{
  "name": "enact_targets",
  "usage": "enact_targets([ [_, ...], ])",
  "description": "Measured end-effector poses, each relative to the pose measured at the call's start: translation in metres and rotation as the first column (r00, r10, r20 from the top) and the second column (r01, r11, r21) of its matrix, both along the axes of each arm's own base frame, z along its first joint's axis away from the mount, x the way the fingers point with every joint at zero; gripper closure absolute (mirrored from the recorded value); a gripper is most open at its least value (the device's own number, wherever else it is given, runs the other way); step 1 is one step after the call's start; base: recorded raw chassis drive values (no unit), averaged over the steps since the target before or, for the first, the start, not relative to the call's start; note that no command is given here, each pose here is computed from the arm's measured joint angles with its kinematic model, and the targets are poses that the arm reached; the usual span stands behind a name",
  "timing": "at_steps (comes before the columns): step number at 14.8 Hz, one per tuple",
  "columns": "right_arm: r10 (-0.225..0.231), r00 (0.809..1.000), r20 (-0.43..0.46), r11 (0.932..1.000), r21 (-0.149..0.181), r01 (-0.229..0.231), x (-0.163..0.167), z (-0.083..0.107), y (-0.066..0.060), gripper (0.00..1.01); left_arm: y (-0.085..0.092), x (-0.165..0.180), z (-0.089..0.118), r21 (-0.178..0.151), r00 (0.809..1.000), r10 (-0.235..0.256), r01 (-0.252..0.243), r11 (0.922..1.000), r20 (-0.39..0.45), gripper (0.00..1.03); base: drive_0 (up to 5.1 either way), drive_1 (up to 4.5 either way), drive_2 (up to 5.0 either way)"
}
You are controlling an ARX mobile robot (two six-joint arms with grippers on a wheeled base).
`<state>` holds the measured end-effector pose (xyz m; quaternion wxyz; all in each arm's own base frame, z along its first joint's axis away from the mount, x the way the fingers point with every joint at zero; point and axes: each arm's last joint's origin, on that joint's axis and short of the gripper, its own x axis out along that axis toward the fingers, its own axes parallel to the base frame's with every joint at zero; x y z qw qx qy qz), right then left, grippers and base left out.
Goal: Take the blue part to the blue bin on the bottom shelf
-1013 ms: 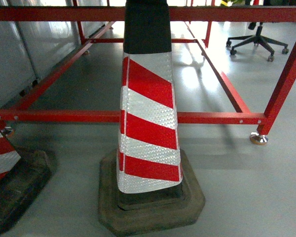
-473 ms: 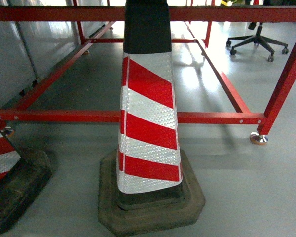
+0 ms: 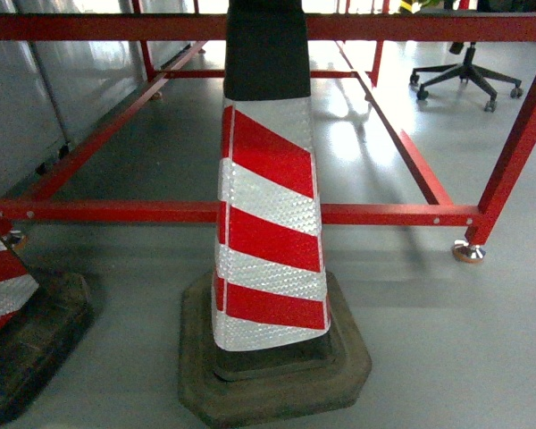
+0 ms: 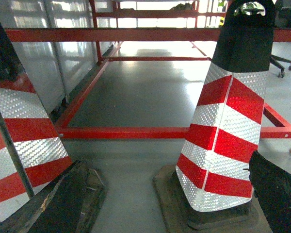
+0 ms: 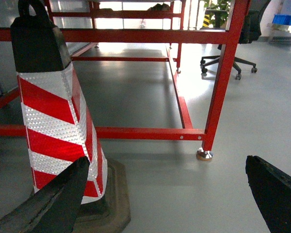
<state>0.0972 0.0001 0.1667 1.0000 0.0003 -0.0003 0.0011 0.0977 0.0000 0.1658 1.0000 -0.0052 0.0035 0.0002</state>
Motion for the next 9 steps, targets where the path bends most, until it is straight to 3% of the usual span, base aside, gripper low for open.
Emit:
enact_targets([
  [9, -0.002, 1.0, 0.001, 1.0, -0.001, 0.002, 0.0, 0.0001, 0.0, 0.03, 0.0, 0.0, 0.0004, 0.001, 1.0, -0.001, 0.001, 1.0, 0.004, 0.05, 0.0, 0.0, 0.0],
])
